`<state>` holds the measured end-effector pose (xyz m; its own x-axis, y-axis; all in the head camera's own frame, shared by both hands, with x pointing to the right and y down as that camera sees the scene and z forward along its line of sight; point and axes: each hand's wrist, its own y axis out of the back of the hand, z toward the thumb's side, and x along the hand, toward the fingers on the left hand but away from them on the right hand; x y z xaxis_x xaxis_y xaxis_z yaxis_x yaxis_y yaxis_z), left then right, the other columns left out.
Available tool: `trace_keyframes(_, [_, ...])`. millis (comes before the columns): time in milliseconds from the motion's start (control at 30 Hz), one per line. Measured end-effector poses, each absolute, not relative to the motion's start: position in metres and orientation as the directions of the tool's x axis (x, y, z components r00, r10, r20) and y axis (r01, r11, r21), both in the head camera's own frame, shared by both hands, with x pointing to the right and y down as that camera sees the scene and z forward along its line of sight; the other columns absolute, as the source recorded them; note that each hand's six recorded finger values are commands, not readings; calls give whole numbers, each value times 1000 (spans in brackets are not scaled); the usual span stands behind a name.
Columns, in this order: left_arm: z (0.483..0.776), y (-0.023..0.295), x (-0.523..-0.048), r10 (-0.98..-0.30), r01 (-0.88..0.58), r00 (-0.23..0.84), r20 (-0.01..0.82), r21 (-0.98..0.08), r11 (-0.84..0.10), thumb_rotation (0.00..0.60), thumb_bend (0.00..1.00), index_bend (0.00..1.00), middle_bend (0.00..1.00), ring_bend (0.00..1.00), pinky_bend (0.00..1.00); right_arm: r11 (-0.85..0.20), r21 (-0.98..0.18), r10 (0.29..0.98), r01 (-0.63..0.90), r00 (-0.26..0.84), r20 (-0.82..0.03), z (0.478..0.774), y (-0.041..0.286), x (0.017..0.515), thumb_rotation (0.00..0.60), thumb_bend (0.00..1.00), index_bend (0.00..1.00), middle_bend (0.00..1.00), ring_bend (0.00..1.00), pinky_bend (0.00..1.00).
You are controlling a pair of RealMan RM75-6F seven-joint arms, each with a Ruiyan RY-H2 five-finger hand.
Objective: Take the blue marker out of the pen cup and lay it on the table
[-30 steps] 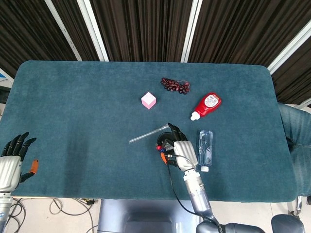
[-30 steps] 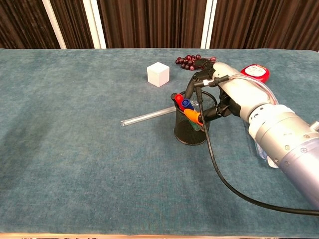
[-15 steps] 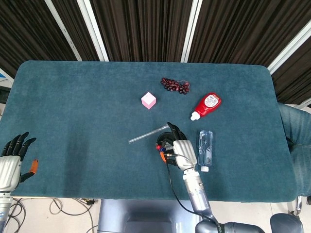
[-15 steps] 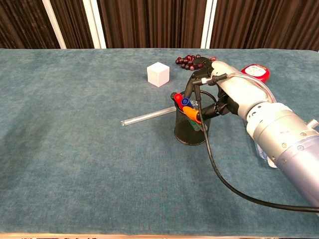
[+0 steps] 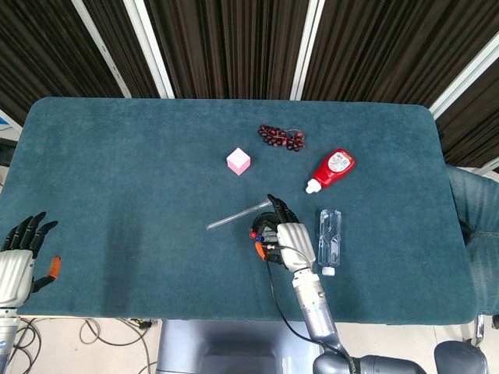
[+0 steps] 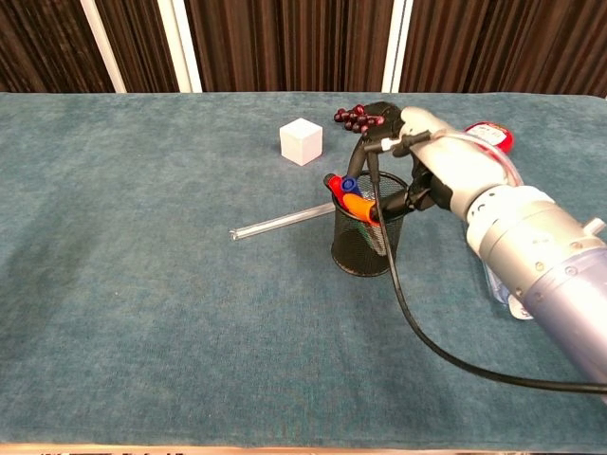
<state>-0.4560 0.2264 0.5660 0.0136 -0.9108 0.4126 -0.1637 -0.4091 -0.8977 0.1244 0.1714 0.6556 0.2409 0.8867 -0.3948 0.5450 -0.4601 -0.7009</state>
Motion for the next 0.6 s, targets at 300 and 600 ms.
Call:
trace_keyframes(300, [566,227,-456,-910,-168,12,414,-896,-411,600,438,157,33,37,110,-426,-715,905,555,248,-347,626,148,137,600,469,622,0,0,167])
trace_keyframes(600, [566,227,-455,-909,-171,11,416,-895,-411,600,438,157,32,37,111,-378,-702,925,603,229,-303,583,110,164,600,469,622,0,0,167])
